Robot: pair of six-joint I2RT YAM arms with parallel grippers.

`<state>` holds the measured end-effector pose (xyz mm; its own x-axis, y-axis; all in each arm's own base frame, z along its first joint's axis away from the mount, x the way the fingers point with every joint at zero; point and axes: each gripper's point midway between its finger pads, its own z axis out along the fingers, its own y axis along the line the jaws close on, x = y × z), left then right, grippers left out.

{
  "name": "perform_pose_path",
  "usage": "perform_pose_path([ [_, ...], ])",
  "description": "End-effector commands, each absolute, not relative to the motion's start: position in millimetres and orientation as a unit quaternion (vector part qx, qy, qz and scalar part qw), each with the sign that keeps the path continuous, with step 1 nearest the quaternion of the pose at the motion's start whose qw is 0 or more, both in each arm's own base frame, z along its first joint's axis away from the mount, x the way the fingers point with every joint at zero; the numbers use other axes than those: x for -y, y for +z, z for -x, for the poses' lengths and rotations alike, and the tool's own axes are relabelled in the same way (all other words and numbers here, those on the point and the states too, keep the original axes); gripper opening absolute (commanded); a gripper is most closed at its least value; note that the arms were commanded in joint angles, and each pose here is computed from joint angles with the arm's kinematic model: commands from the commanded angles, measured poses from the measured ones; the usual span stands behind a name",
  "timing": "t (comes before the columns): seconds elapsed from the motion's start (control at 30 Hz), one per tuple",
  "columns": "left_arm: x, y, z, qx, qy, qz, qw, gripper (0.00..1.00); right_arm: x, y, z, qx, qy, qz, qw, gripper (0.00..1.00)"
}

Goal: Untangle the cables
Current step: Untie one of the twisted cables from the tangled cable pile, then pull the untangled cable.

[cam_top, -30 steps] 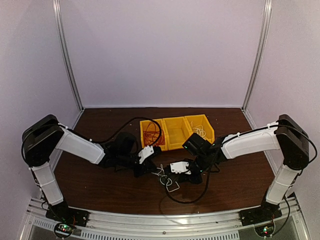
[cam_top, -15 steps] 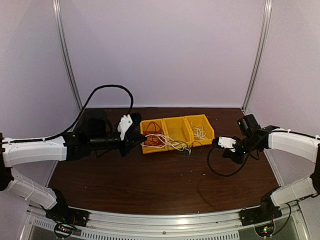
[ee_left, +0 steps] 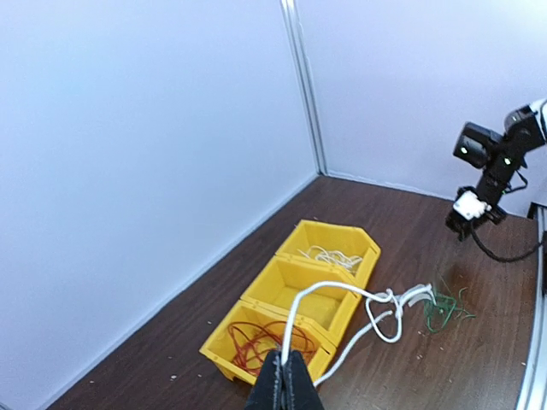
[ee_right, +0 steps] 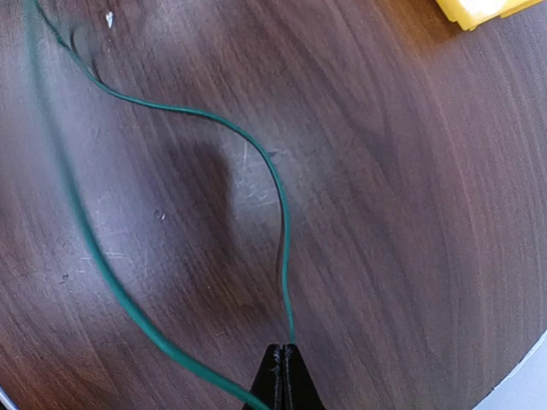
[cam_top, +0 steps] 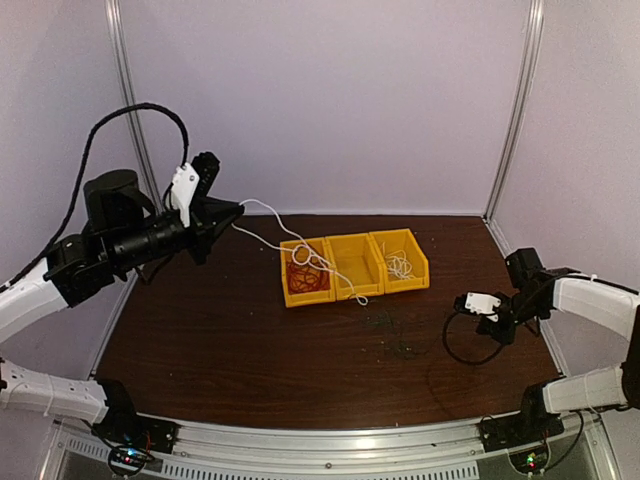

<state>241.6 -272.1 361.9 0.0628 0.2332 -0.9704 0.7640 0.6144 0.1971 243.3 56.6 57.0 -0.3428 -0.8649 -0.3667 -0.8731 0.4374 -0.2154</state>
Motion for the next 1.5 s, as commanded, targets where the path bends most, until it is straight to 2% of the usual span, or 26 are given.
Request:
perform_pose_path([
  [0.0, 222.5, 430.5, -249.0, -0.634, -0.142, -0.299, 0.699, 0.0, -42.2, 46.5, -232.2, -0.825, -0.006, 0.529, 0.199, 0.0],
  [0.17, 190.8, 473.7, -251.6, -0.63, -0.1, -0.241, 0.732, 0.0, -35.9, 41.6, -228.1, -0.829, -0.006, 0.526, 0.188, 0.0],
  [0.37, 185.2, 498.0, -244.4, -0.614, -0.109, -0.232, 0.746, 0.0, -40.0, 43.8, -225.0, -0.828, 0.004, 0.526, 0.194, 0.02],
  [0.47, 212.5, 477.6, -239.6, -0.614, -0.156, -0.281, 0.721, 0.0, -52.1, 68.8, -227.4, -0.822, 0.028, 0.523, 0.225, 0.26],
  [0.6, 245.3, 438.5, -237.9, -0.624, -0.214, -0.321, 0.68, 0.0, -74.8, 128.8, -226.5, -0.791, 0.065, 0.536, 0.287, 0.52],
  [0.67, 259.0, 417.9, -238.2, -0.629, -0.239, -0.333, 0.66, 0.0, -85.0, 154.4, -223.7, -0.774, 0.08, 0.545, 0.312, 0.6],
  [0.77, 278.6, 387.4, -235.2, -0.631, -0.286, -0.345, 0.633, 0.0, -103.0, 186.0, -222.5, -0.75, 0.109, 0.554, 0.346, 0.67],
  [1.0, 319.6, 324.6, -227.2, -0.619, -0.393, -0.357, 0.579, 0.0, -164.3, 236.9, -242.6, -0.698, 0.184, 0.556, 0.413, 0.69],
  [1.1, 331.9, 308.1, -229.4, -0.621, -0.41, -0.355, 0.566, 0.0, -198.9, 251.4, -254.3, -0.669, 0.195, 0.564, 0.443, 0.65],
  [1.23, 346.6, 299.9, -232.5, -0.626, -0.413, -0.36, 0.555, 0.0, -246.0, 280.5, -268.6, -0.631, 0.266, 0.566, 0.459, 0.62],
  [1.33, 352.9, 304.6, -229.3, -0.617, -0.429, -0.358, 0.554, 0.0, -286.9, 289.9, -259.0, -0.599, 0.314, 0.589, 0.442, 0.62],
  [1.47, 355.3, 315.9, -224.9, -0.603, -0.448, -0.356, 0.556, 0.0, -331.5, 269.0, -233.6, -0.579, 0.331, 0.631, 0.397, 0.63],
])
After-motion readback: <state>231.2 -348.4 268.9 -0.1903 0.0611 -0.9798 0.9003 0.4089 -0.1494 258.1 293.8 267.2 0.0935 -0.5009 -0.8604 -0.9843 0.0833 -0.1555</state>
